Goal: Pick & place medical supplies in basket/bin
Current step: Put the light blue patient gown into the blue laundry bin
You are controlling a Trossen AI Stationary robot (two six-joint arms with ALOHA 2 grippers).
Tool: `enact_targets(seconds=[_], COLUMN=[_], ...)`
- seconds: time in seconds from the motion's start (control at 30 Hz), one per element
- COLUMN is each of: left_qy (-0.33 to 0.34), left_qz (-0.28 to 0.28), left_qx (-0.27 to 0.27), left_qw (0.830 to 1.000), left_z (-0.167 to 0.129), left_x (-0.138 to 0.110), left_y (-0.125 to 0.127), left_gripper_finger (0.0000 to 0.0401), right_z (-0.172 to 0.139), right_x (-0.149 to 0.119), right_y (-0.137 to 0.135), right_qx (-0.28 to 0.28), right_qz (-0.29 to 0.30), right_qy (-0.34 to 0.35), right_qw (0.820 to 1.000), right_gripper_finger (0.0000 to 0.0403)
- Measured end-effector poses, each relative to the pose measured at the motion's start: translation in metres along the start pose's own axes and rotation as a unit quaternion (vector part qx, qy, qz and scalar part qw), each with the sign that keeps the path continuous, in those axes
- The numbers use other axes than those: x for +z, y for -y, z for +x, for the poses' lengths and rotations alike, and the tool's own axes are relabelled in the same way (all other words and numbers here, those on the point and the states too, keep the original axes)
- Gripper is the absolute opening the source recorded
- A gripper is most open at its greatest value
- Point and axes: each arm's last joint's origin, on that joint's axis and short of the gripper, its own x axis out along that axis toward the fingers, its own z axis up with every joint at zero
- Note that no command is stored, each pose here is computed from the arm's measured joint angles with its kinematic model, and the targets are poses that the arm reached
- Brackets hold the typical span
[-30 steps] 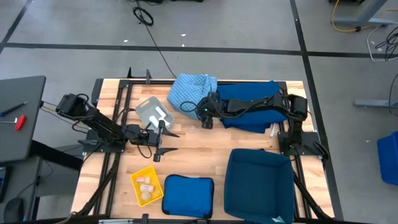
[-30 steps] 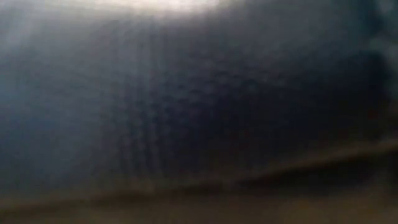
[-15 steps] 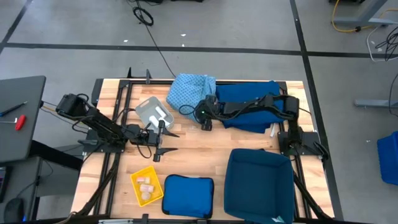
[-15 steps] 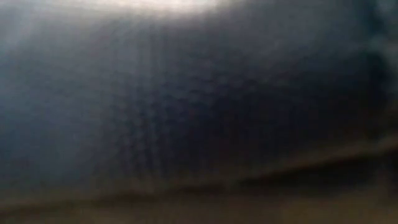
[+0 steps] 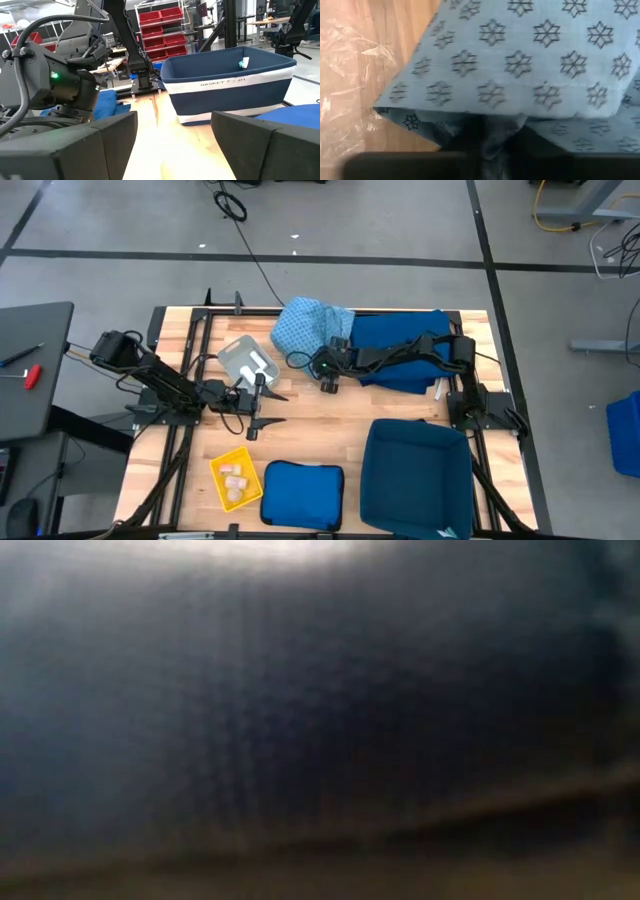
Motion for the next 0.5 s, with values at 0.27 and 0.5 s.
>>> enact_targets(seconds=[0.27, 0.5], left_qy=[-0.001, -0.007], left_qz=[0.000, 0.001], left_qx=[0.000, 0.000], left_qw=[1.000, 1.000], left_z=[0.000, 0.000], left_x=[0.000, -0.001], left_y=[0.000, 0.000], left_gripper_finger=[0.0256, 0.0256], right_z=[-0.015, -0.069], right_x=[0.003, 0.020], right_y=[-0.021, -0.035], right_qx=[-0.051, -0.098], right_qz=[-0.003, -0.006], right_qy=[-0.007, 0.038], right_qw=[0.999, 0.994], right_gripper_finger=[0.0009, 0.0008])
